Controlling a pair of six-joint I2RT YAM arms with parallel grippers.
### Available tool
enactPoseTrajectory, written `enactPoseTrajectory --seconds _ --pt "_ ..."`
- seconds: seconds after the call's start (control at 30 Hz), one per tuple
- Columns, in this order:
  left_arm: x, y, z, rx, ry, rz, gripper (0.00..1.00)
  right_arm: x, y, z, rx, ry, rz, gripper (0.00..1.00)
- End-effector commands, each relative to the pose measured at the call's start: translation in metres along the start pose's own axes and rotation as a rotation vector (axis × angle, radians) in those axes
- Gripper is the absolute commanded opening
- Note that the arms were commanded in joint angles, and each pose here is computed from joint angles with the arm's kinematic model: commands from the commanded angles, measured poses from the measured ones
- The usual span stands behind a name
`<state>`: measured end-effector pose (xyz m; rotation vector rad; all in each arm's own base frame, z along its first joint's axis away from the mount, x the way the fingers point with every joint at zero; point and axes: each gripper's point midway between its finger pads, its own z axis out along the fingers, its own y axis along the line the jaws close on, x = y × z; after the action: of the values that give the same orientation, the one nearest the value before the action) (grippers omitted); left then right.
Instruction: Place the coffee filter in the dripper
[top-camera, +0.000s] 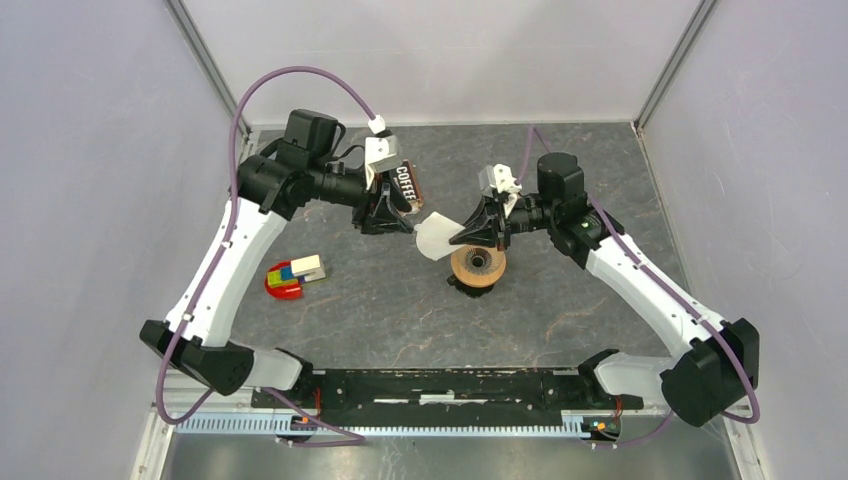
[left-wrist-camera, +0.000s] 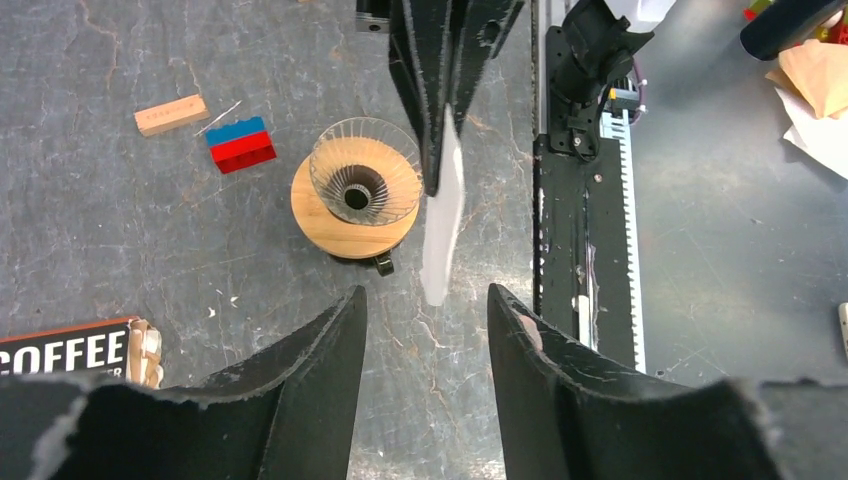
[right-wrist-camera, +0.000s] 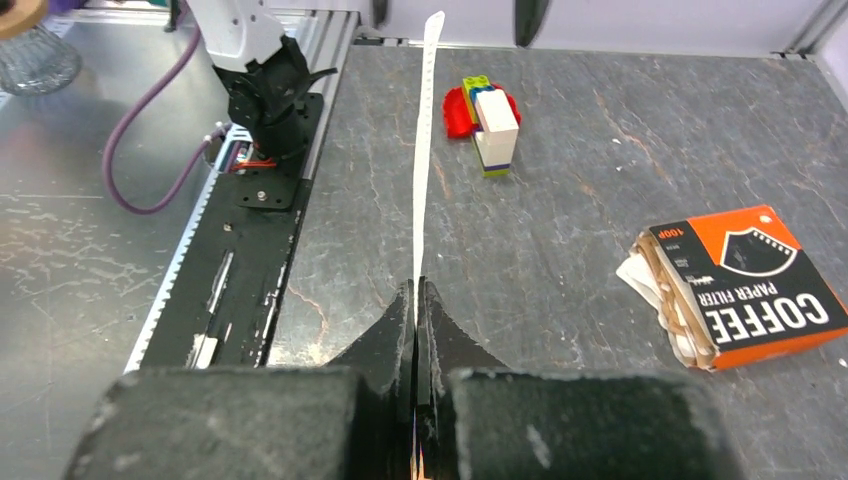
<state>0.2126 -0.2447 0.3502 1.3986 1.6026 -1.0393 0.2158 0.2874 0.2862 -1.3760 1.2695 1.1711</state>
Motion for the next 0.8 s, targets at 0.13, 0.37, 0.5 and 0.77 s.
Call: enactPoseTrajectory --seconds 0.13,0.37,0.5,0.77 --pt "-0.0091 0.0055 0.0075 0.032 -0.045 0.058 0.53 -0.0206 0.0090 -0.0040 -0.044 -0.075 -0.031 0.00" --pt "-0.0063 0.0047 0.0106 0.039 -0.049 0.043 0.54 -0.0215 0.0096 -0.0048 -0.041 -0.081 -0.028 0.00" --pt "-0.0082 0.0087 0.0128 0.026 -0.062 0.037 0.53 -0.0217 0.0109 -0.0056 -0.043 -0.082 -0.024 0.00" --pt "-0.0137 0.0117 0.0153 0.022 -0.070 0.038 0.51 -0.0237 0.0112 -0.0053 -0.048 -0.092 -0.029 0.00"
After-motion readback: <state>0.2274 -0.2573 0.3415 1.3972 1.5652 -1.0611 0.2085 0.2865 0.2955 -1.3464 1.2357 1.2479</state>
